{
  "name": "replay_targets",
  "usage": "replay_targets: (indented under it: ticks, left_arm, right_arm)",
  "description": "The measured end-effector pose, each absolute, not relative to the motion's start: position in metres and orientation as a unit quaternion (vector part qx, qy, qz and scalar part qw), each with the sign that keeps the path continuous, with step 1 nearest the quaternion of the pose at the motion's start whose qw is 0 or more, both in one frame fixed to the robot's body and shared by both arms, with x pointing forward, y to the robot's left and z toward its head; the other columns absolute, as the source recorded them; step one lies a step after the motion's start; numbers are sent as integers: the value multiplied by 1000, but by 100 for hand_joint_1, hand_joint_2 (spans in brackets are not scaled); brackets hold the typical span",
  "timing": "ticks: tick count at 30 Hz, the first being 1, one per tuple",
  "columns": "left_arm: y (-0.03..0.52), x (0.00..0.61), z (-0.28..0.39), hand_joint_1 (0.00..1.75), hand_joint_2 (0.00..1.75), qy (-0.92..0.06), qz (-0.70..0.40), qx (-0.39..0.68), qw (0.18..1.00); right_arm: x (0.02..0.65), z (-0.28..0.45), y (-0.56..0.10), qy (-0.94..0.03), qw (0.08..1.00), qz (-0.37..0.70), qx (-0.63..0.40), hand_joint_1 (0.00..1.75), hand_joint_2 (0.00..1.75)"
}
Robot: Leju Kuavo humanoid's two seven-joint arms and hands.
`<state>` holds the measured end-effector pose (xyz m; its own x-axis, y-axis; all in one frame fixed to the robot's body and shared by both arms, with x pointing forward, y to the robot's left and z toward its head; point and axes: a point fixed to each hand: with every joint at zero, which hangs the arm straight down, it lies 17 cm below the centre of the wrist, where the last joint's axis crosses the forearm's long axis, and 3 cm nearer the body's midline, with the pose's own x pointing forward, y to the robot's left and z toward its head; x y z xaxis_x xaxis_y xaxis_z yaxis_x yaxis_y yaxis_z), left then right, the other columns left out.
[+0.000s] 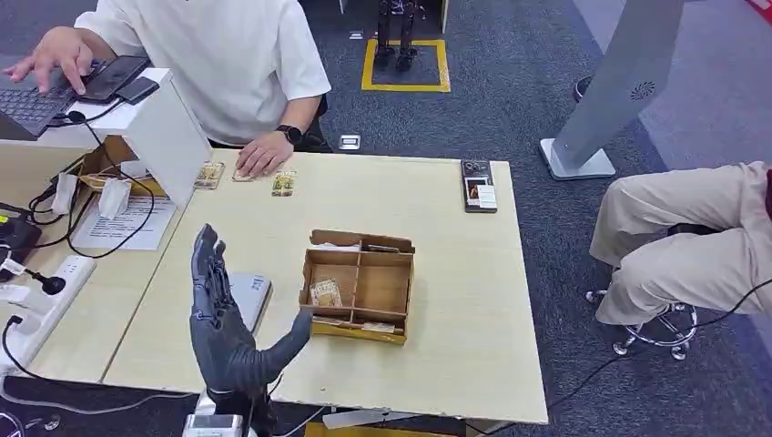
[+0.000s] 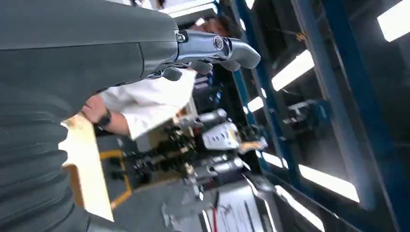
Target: Pass the card to the sensor for recognition and then transmit it.
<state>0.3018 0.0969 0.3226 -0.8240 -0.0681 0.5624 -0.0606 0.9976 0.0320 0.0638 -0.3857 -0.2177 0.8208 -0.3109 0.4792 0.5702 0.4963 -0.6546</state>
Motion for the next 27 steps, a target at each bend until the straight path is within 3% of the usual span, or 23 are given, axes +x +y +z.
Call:
replay_targets:
  ticks: [16,27]
  left_arm:
    - [26,261,326,0,175,-965,-179,-15,189]
    - [-13,284,256,0,175,-911,-349,124,180]
  right_arm:
    - [73,-219,-384,-166,857,-241,-424,0,175]
    - [76,-221,-382,-168,862,-232,-418,0,175]
